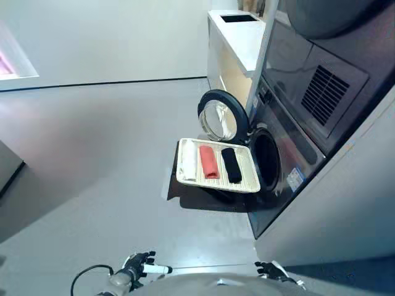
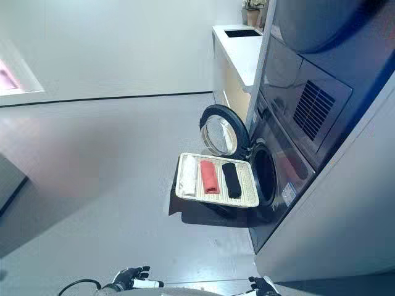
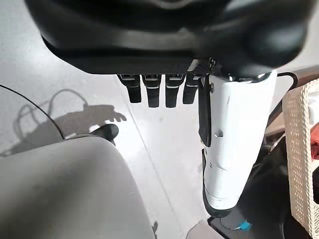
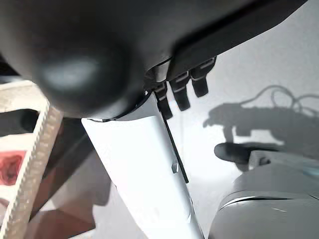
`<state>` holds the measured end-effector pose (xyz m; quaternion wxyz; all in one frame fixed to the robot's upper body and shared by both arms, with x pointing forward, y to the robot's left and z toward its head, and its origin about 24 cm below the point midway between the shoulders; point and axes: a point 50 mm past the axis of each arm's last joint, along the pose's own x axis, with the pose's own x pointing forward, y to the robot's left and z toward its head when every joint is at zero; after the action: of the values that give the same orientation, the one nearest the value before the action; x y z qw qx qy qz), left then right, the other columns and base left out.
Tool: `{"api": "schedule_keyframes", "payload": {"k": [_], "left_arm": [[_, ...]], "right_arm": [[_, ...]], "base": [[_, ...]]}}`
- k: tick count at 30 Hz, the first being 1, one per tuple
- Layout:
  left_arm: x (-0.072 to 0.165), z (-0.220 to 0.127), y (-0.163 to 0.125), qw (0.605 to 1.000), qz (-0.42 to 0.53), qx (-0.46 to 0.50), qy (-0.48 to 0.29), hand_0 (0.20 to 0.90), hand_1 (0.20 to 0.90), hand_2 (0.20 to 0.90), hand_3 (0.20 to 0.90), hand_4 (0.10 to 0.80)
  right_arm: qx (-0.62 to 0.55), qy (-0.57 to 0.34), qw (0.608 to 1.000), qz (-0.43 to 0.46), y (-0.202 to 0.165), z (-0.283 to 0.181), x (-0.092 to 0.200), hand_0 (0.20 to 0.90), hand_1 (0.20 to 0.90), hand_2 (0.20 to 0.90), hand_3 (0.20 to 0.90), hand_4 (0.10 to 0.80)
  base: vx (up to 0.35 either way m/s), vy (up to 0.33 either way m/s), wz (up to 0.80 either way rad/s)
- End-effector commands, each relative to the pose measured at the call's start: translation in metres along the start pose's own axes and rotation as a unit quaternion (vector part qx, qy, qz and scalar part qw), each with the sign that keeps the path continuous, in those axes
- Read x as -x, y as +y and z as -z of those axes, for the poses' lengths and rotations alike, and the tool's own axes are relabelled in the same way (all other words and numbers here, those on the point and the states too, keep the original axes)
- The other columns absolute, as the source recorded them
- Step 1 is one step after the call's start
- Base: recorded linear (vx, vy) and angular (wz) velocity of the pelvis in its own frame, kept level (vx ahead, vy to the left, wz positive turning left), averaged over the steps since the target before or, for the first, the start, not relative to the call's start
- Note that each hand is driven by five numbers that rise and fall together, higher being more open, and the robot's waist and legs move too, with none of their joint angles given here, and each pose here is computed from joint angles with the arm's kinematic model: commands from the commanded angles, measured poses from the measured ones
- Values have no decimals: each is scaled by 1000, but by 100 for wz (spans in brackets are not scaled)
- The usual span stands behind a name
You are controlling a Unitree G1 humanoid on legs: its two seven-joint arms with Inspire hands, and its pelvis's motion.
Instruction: Pick up the clothes and place them into the washing machine
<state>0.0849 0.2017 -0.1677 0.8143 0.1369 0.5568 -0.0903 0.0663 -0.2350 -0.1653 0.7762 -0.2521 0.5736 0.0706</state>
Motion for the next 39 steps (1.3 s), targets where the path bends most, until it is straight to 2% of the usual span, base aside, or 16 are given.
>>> {"api": "schedule_keyframes", "payload": {"k": [1,22,39], "left_arm": [[-1,1,-3,1000,4,-2,11,900,900,900,900,800],[-1,2,-7,1000,8,-11,13,900,900,900,900,800],[-3,-11,7,1000,-9,-13,0,900,900,900,900,800]], "right_arm": [[20,-4,999,-25,10,-7,-1,900,900,900,900,800],[20,8,1000,-23,5,-3,-1,900,900,900,900,800],[14,-10,1000,6,-12,-20,-5,900,900,900,900,800]], "base": [[0,0,0],[0,0,0],[11,78,-3]]}}
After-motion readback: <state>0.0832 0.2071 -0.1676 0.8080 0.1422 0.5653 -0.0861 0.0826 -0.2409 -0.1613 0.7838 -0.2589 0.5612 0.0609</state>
